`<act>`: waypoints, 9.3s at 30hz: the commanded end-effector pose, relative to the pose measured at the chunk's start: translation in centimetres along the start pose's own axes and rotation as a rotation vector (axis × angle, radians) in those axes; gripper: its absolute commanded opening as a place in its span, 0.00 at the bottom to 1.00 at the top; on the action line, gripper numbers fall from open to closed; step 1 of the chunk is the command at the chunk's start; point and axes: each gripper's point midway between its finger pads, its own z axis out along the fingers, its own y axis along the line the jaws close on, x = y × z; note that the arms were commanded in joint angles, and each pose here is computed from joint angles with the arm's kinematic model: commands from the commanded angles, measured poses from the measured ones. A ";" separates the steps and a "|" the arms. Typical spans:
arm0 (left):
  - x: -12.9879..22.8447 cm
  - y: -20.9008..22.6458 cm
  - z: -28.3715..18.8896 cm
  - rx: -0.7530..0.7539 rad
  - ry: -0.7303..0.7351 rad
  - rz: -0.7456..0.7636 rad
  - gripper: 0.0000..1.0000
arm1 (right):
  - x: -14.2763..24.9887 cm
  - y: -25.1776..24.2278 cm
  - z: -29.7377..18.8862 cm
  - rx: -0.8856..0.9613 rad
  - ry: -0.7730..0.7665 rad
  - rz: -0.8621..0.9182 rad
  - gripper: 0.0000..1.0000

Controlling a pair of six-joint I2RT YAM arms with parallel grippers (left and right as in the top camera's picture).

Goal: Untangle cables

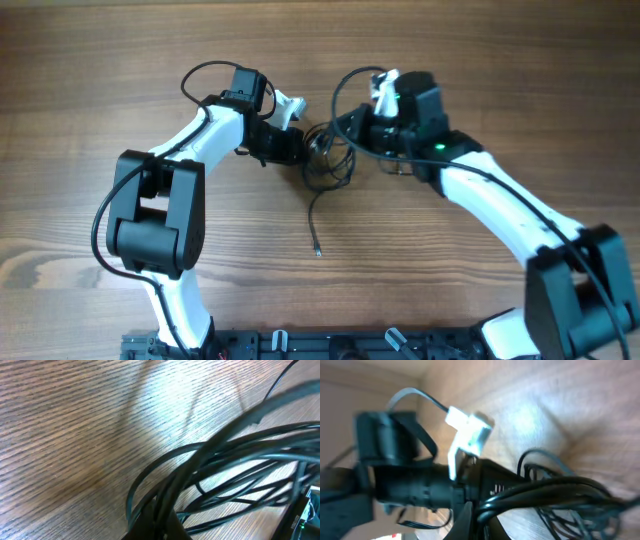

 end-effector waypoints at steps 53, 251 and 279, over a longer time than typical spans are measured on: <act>-4.6 -24.2 -25.1 0.416 -0.673 0.486 0.09 | -6.4 -16.9 -11.6 0.682 -0.295 0.142 0.28; 5.4 0.4 -8.2 -0.359 0.024 -0.144 0.04 | 9.7 -10.2 7.5 0.368 0.300 -0.719 0.40; 5.1 0.4 -8.2 -0.358 0.014 -0.139 0.04 | 7.5 -10.5 9.9 0.435 0.145 -0.771 0.25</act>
